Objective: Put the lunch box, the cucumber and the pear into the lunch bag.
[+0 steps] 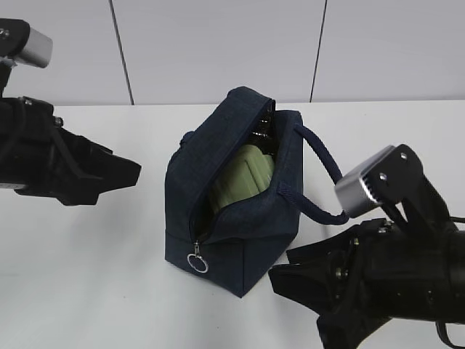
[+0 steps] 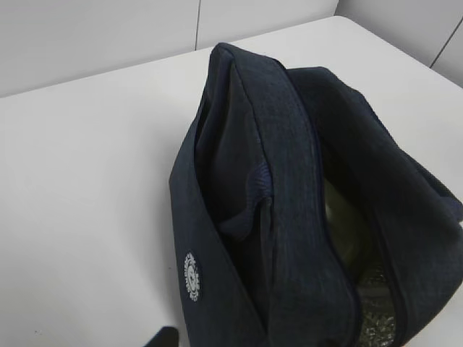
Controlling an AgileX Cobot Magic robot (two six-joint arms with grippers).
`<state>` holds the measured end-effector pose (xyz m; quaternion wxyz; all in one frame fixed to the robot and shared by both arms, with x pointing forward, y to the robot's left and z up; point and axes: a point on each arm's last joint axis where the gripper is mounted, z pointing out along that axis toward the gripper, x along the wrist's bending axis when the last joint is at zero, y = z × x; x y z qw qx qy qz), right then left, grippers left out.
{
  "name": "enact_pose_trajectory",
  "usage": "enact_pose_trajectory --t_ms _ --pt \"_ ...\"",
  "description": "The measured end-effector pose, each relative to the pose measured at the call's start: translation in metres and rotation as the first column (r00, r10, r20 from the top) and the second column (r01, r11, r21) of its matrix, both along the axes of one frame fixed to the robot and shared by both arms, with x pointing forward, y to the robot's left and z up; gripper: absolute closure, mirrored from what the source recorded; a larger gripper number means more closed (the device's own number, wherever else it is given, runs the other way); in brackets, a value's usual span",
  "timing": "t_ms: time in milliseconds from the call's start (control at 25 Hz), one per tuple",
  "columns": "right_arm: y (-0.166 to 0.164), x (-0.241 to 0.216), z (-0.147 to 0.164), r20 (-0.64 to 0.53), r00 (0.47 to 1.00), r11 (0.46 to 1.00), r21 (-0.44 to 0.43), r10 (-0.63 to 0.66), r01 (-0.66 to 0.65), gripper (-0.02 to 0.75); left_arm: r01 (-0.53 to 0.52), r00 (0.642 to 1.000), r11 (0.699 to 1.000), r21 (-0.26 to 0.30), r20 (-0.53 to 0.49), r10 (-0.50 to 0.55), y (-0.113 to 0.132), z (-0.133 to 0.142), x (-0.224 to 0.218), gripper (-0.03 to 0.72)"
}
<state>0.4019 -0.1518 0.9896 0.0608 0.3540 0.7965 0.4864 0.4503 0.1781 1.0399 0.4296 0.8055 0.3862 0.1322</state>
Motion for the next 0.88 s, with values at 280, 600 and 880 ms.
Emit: enact_pose_trajectory --t_ms 280,600,880 --pt "0.0 0.0 0.0 -0.002 1.0 1.0 0.002 -0.005 0.005 0.469 -0.004 1.0 1.0 -0.003 0.0 0.004 0.0 0.0 0.0 0.336" --pt "0.002 0.0 -0.002 -0.025 0.999 0.996 -0.081 -0.039 0.037 0.472 -0.007 1.0 1.0 -0.003 0.003 0.007 0.0 0.0 0.0 0.358" --pt "0.016 -0.022 -0.013 0.158 0.983 0.989 -0.095 -0.098 0.114 0.477 -0.007 1.0 1.0 -0.003 0.003 0.007 0.0 0.0 0.0 0.377"
